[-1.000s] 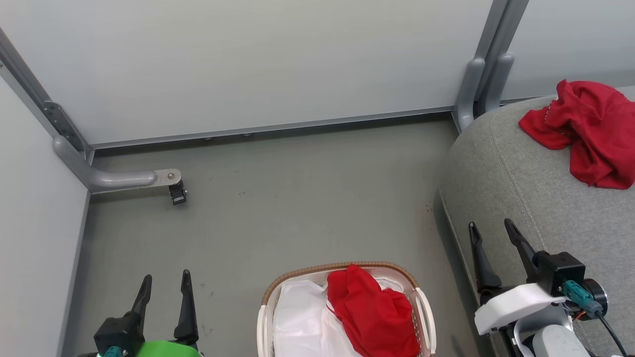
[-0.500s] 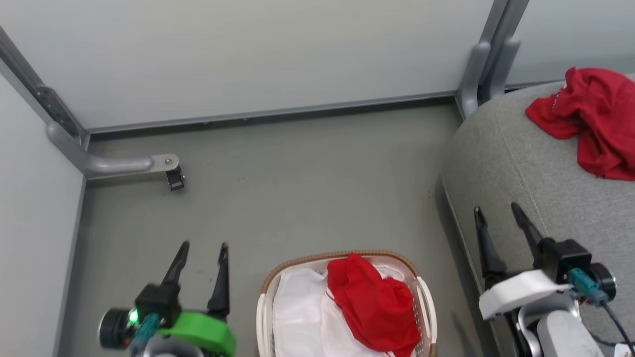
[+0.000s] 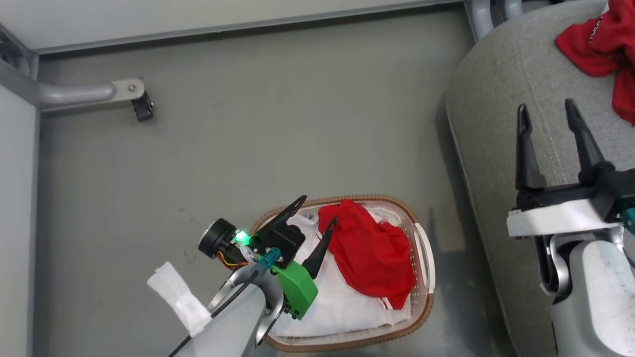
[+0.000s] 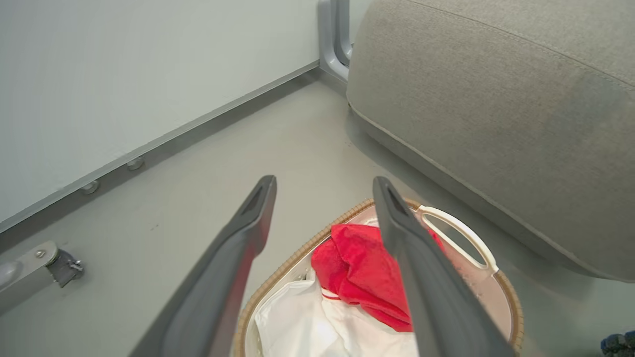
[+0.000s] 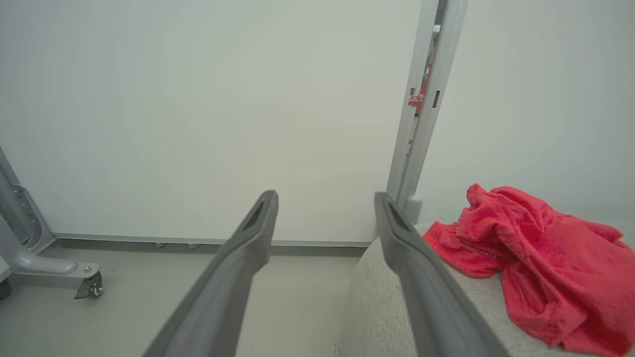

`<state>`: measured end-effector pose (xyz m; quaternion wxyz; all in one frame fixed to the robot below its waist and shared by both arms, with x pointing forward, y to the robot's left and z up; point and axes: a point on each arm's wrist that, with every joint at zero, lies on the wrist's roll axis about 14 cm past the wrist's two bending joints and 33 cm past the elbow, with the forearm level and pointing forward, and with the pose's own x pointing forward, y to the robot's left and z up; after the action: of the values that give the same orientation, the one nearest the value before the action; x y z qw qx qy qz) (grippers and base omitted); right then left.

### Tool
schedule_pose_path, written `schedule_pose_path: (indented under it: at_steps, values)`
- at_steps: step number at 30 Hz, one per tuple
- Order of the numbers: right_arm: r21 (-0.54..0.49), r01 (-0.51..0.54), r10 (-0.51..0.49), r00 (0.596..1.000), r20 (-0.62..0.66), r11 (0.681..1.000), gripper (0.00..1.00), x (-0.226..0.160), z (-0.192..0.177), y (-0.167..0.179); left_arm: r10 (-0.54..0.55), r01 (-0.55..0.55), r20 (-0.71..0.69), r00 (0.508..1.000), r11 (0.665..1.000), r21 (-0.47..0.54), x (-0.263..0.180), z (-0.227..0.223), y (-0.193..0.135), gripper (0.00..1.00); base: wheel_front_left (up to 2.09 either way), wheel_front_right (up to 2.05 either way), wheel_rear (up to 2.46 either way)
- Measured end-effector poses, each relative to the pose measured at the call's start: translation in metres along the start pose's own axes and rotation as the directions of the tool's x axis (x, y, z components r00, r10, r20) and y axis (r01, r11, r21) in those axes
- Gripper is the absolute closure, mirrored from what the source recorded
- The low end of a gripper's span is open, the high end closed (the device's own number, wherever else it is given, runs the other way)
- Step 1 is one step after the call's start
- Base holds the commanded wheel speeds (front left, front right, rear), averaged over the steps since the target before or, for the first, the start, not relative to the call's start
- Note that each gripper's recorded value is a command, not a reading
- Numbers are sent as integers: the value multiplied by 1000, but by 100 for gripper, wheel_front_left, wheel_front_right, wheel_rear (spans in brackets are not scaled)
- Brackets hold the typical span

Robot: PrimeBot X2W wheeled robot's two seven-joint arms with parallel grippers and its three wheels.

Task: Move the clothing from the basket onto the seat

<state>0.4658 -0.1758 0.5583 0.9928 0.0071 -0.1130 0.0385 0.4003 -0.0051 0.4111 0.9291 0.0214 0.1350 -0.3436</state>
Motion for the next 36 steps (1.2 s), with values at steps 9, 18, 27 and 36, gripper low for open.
schedule_pose_path:
  at_steps: [9, 18, 27, 36]
  values:
    - [-51, 66, -64, 997, 48, 997, 0, 29, -11, -31, -172, 158, -277, 945, 985, -72, 30, -93, -21, 0, 0, 0, 0]
    - [-71, 91, -89, 996, 27, 993, 0, 40, -40, -48, -253, 170, -410, 876, 959, -228, 53, -158, -32, 0, 0, 0, 0]
    - [-106, 107, -110, 994, -22, 989, 0, 38, -68, -64, -265, 127, -474, 840, 944, -304, 84, -202, -29, 0, 0, 0, 0]
    - [-140, 122, -132, 989, -70, 983, 0, 33, -90, -76, -267, 84, -488, 831, 927, -365, 105, -228, -29, 0, 0, 0, 0]
